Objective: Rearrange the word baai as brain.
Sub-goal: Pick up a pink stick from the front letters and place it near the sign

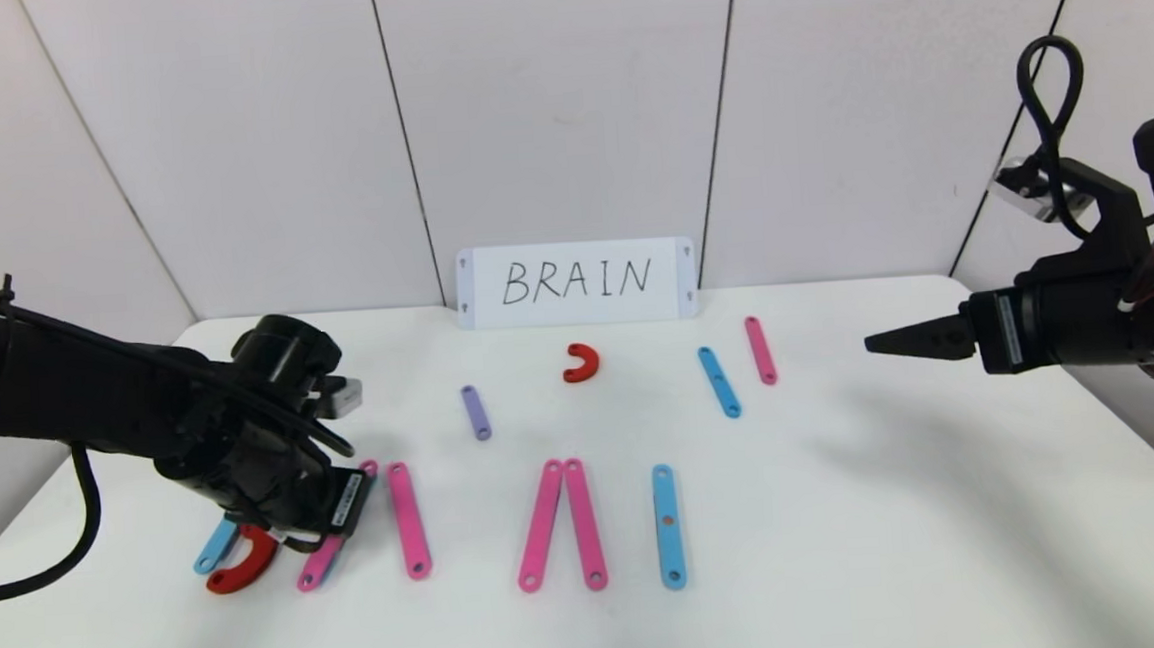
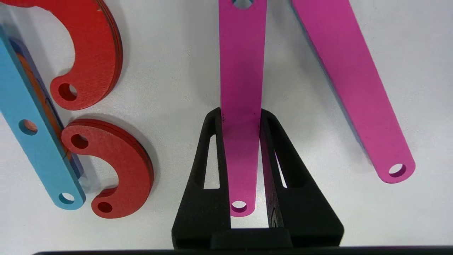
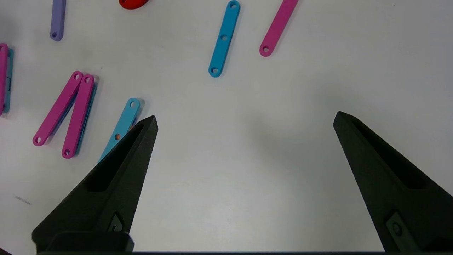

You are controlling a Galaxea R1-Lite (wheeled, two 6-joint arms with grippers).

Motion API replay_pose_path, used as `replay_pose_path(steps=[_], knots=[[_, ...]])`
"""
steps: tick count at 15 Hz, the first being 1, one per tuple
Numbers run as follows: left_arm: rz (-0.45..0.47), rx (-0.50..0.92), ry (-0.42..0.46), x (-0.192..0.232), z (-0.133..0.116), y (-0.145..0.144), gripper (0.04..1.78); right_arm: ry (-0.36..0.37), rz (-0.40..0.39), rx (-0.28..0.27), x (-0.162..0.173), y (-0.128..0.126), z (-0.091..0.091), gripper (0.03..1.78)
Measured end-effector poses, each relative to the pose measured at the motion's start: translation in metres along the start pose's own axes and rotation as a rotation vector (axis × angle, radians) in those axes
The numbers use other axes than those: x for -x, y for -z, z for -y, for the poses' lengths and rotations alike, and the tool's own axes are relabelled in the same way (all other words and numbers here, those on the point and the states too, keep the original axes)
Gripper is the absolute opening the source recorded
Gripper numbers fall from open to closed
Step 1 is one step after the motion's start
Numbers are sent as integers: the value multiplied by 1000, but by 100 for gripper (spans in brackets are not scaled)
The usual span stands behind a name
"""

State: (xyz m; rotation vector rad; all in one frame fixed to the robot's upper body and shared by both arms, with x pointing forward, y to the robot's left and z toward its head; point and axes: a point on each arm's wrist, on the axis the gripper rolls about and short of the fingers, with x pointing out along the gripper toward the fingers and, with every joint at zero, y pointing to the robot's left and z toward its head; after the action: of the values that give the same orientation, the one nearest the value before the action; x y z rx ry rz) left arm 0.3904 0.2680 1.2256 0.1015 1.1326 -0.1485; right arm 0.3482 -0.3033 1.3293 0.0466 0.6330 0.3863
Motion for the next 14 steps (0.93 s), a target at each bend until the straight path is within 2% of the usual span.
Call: replay_pose_path(steps=[4,10,14], knots=[[74,23,-1,12,-1,-18,30,-2,-6,-2,-3,0,0,174],[212,55,-28,34,-24,-63,30,-4,-14,-3,-5,1,1,174],[233,10,-55,26,-39,-97,30,-5,-15,-3,-5,1,0,174]])
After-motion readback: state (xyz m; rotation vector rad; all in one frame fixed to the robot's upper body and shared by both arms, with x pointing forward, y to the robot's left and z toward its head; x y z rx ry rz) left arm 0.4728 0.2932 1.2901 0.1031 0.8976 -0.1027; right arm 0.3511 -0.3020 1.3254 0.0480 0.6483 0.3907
